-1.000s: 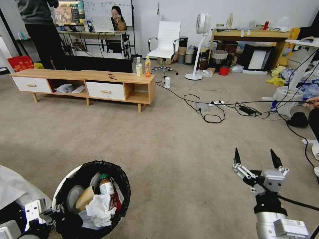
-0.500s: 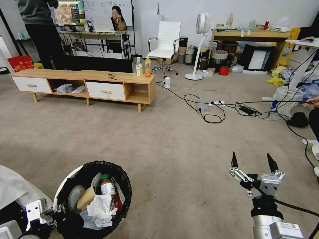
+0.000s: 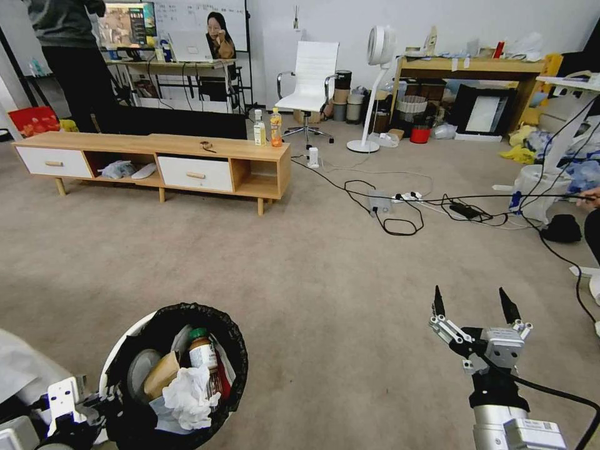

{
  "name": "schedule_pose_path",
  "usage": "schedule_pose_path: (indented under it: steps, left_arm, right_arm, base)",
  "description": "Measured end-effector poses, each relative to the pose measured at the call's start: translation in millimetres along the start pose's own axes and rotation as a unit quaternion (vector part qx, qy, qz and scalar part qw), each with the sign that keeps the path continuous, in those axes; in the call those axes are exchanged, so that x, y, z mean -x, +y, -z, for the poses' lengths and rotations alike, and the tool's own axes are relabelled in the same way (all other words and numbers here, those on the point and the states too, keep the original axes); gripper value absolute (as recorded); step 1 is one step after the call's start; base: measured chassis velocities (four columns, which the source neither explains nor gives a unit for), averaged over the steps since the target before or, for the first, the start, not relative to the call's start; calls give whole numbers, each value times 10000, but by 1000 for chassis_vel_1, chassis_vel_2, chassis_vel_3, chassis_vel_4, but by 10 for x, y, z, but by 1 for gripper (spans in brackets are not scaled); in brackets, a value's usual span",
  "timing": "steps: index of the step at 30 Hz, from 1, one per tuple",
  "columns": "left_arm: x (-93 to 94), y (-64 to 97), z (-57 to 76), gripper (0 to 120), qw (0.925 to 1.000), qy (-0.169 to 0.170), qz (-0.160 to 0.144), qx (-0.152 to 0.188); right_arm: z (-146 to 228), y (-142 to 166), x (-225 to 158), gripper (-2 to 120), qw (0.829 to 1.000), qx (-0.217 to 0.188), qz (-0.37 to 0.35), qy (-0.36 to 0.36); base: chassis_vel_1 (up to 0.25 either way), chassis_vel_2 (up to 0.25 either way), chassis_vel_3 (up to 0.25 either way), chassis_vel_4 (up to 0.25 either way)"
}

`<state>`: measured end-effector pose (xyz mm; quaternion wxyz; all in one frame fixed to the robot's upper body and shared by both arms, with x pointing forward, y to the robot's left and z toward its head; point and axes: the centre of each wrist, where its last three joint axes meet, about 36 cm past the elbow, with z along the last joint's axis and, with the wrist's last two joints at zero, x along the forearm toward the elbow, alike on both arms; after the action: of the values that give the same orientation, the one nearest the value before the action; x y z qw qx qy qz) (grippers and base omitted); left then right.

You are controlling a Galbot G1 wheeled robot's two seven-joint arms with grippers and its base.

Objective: Pick up the trash bin and place the garbage on the floor into it.

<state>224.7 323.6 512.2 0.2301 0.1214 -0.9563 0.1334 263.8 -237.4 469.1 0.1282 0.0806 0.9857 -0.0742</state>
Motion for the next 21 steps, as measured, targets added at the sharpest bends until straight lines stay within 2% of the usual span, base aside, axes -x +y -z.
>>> schedule_pose_path:
  steps: [10,21]
  left_arm:
    - [13,4,-20,1,10000,28,24,5]
    - [26,6,-43,1,10000,56,-25,-4]
  right_arm:
    - [-21,5,4,100,10000,13,4,-3]
    - [-52,13,6,100,10000,51,28,-16]
  base:
    - [-198,191,190,-194]
    - [-17,19,14,-15]
